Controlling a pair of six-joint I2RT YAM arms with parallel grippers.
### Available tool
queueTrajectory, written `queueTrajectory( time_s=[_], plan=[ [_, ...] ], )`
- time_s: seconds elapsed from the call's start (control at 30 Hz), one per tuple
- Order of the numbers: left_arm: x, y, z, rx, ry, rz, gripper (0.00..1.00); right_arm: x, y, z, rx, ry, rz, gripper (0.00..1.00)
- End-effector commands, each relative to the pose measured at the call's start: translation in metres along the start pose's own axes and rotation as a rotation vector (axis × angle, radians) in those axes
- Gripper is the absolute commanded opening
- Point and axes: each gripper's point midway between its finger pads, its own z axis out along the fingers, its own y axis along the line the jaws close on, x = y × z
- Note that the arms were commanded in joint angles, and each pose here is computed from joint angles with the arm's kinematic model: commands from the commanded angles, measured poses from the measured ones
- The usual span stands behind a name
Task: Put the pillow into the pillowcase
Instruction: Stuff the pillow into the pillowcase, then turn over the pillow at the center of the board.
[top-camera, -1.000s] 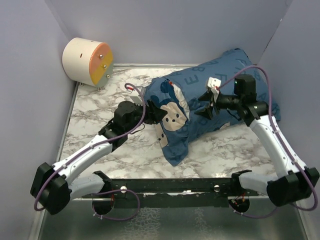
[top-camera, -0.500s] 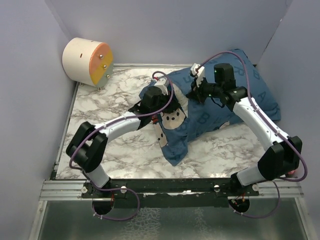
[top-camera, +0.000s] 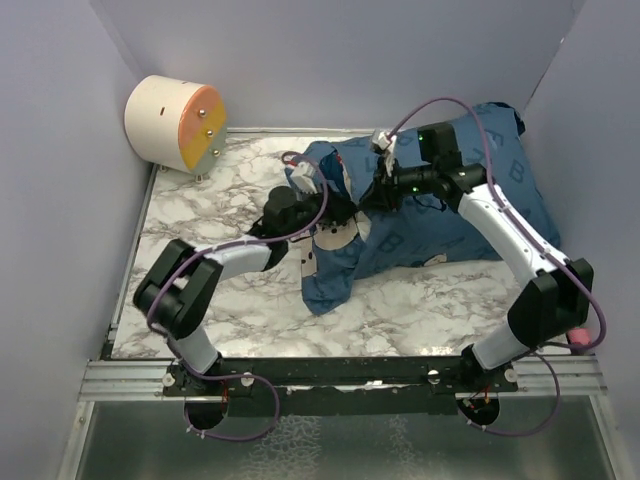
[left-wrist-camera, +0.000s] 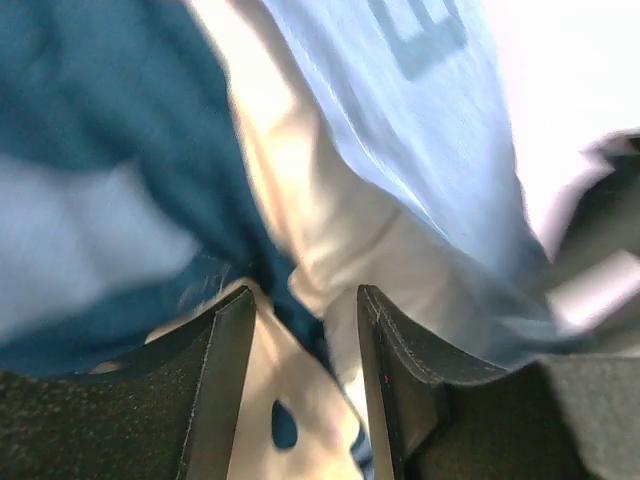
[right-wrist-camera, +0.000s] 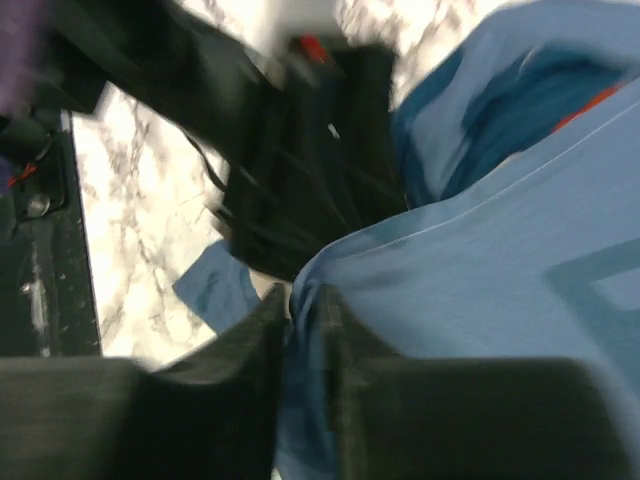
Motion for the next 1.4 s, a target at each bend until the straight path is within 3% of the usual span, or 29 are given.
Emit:
queueTrajectory(
  time_s=[0.0,0.13,0.27,0.33,0.47,0.6,0.73,1.0,1.07,1.1,1.17,1.2,1.37],
  plan=[
    [-0.049,-0.027,-0.069,0.075,-0.162,0.016,0.49,0.069,0.014,0.008,-0.107,0.151,0.106,0.34],
    [-0.029,0.009,-0.127,-0.239,-0.037,0.108,0.60,0.041,0.048,-0.026,-0.181,0.028,-0.041,0.69],
    [-0.037,-0.008,-0.175,-0.267,-0.104,0.171,0.78,0.021,0.075,-0.055,-0.160,-0.023,-0.218,0.84],
    [-0.030,-0.015,-0.180,-0.238,-0.084,0.141,0.80,0.019,0.072,-0.066,-0.074,-0.008,-0.269,0.88],
    [0.014,-0.003,-0.178,-0.256,0.091,0.054,0.85,0.038,0.050,-0.088,0.142,0.101,-0.311,0.93],
    [0.058,0.011,-0.175,-0.342,0.178,0.110,0.88,0.067,0.002,-0.132,0.440,0.203,-0.285,0.98],
    [0.101,0.021,-0.158,-0.380,0.268,0.162,0.97,0.098,-0.035,-0.176,0.598,0.238,-0.185,0.98],
    [0.098,0.044,-0.087,-0.356,0.190,0.284,0.99,0.157,-0.081,-0.235,0.742,0.290,-0.047,0.98],
    [0.090,0.050,-0.068,-0.369,0.169,0.315,0.93,0.163,-0.083,-0.239,0.759,0.314,-0.056,0.98],
    [0.080,0.055,-0.063,-0.385,0.152,0.320,0.77,0.165,-0.083,-0.241,0.769,0.324,-0.061,0.98],
    [0.058,0.072,-0.068,-0.444,0.119,0.227,0.04,0.165,-0.085,-0.251,0.801,0.345,-0.078,0.98],
    [0.043,0.080,-0.080,-0.475,0.076,0.179,0.00,0.164,-0.086,-0.259,0.822,0.354,-0.087,0.99],
    [-0.018,0.112,-0.180,-0.620,-0.147,0.059,0.00,0.178,-0.102,-0.303,0.871,0.349,-0.042,0.99]
  ],
)
